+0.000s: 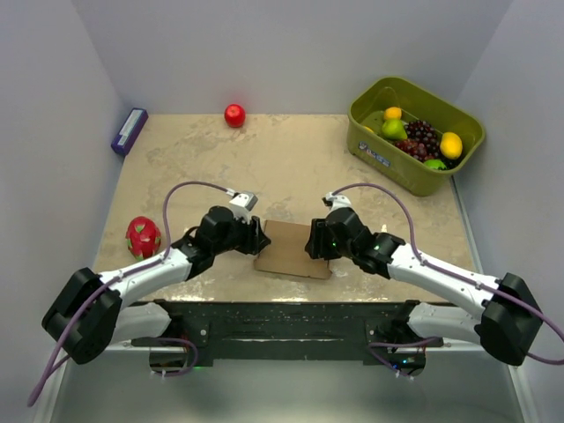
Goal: Fold the paper box
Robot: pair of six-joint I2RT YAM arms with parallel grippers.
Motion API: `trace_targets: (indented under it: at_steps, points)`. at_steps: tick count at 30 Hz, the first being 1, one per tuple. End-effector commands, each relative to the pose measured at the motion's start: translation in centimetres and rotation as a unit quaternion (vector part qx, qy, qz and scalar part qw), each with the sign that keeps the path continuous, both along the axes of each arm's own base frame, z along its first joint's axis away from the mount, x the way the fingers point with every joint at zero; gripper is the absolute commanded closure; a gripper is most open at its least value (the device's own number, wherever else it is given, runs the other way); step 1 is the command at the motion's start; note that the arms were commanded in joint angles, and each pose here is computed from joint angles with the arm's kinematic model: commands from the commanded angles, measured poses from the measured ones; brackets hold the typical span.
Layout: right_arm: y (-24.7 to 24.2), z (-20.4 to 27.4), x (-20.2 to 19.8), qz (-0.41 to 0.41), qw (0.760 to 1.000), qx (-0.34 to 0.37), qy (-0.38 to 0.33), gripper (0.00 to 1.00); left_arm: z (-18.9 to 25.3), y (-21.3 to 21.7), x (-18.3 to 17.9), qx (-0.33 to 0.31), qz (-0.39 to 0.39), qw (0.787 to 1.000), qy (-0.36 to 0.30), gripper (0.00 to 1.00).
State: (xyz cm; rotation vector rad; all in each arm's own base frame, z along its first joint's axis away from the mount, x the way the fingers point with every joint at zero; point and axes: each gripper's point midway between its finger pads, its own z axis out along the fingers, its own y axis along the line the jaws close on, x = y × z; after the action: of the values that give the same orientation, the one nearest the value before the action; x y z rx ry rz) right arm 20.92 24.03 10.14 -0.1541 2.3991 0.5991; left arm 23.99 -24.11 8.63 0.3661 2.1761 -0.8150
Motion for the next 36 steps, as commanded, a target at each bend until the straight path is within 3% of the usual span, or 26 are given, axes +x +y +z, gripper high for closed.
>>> trace_targets:
  at_steps: [1, 6, 36]
  points:
    - [-3.4, 0.7, 0.8, -0.037, 0.997, -0.07, -0.021, 0.51, -1.2, 2.3, 1.2, 0.067, 0.041, 0.997, -0.006, 0.54]
    - [-5.4, -1.1, 0.4, -0.052, 0.993, -0.109, -0.011, 0.53, -2.1, 3.0, 1.2, 0.085, 0.053, 0.995, -0.005, 0.56]
    - [-4.8, -8.2, -0.9, -0.021, 0.992, -0.101, 0.078, 0.59, -6.7, 3.3, 0.2, 0.114, 0.039, 0.992, 0.04, 0.57]
